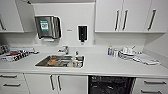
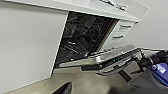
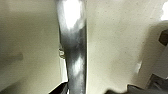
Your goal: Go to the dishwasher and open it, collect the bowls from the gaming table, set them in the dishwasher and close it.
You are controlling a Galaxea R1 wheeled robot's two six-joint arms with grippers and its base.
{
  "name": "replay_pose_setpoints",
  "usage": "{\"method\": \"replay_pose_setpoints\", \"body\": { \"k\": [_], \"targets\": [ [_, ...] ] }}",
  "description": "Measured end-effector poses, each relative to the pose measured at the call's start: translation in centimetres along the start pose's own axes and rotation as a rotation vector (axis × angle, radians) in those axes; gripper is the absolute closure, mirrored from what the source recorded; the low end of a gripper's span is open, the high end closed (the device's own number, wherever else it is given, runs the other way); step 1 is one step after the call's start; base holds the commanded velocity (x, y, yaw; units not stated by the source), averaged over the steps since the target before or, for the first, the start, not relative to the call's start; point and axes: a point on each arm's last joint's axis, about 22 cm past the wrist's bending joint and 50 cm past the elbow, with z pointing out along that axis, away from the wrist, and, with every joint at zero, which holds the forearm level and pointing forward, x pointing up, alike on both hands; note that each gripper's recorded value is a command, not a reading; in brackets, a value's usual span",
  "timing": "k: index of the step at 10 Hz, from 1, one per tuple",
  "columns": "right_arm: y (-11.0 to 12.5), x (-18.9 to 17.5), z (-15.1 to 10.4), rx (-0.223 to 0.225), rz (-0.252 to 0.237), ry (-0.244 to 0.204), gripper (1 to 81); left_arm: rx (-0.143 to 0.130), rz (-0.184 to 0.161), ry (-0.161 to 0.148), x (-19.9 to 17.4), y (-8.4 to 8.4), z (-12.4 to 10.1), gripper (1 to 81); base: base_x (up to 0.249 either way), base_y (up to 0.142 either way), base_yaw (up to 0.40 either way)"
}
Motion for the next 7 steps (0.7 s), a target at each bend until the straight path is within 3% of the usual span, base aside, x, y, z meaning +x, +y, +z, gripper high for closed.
{"method": "replay_pose_setpoints", "body": {
  "k": [2, 3, 5, 7],
  "targets": [
    [1.6, -0.7, 1.4, -0.022, 0.001, -0.008, 1.0, -0.009, 0.001, 0.001, 0.1, 0.3, 0.3, 1.0, -0.078, 0.0, 0.0],
    [3.5, -2.1, 1.6, -0.062, -0.009, -0.054, 1.0, -0.008, 0.001, 0.001, 0.0, 0.3, 0.2, 1.0, -0.078, 0.0, 0.0],
    [8.1, -3.5, 1.7, -0.13, -0.005, -0.095, 1.0, -0.01, 0.001, -0.005, -0.1, 0.5, 0.3, 1.0, -0.031, 0.0, 0.0],
    [7.0, -2.4, 0.8, -0.115, -0.032, -0.08, 1.0, -0.009, -0.001, -0.019, -0.5, 0.5, 0.4, 1.0, 0.0, 0.0, 0.0]
  ]
}}
